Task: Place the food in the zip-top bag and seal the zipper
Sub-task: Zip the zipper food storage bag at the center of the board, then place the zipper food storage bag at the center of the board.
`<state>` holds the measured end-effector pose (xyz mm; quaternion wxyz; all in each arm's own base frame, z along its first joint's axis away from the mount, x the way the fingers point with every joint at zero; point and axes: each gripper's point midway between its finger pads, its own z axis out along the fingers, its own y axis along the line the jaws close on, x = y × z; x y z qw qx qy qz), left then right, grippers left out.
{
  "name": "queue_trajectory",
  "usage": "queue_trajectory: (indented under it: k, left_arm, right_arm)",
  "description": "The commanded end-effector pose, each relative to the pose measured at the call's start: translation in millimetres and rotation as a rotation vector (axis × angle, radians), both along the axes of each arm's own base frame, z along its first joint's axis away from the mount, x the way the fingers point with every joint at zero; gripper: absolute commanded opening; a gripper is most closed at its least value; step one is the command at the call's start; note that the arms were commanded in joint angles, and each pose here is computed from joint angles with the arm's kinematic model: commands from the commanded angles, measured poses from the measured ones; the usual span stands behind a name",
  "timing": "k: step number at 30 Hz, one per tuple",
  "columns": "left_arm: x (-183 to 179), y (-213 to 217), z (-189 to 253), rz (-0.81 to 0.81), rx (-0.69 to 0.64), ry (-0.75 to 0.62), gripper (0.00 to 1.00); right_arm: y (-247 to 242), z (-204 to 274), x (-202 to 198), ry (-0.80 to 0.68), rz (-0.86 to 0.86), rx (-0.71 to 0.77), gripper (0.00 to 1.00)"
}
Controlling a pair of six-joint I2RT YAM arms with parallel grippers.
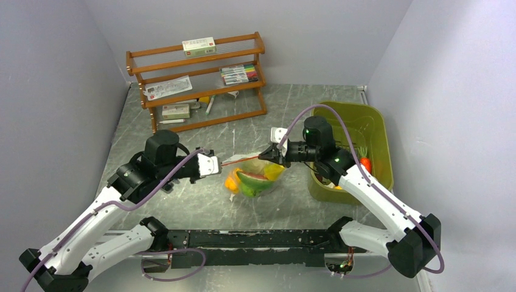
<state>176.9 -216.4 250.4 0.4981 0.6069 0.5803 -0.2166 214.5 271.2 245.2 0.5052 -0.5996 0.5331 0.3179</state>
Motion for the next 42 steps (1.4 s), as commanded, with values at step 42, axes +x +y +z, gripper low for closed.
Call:
queue_trajectory:
  k: [42]
  left_arm:
    - [43.0, 20.1, -22.6, 0.09, 0.008, -0.075, 0.07]
  right_arm:
    - [-2.9, -32.8, 84.0, -0.033, -0.119, -0.011, 0.14]
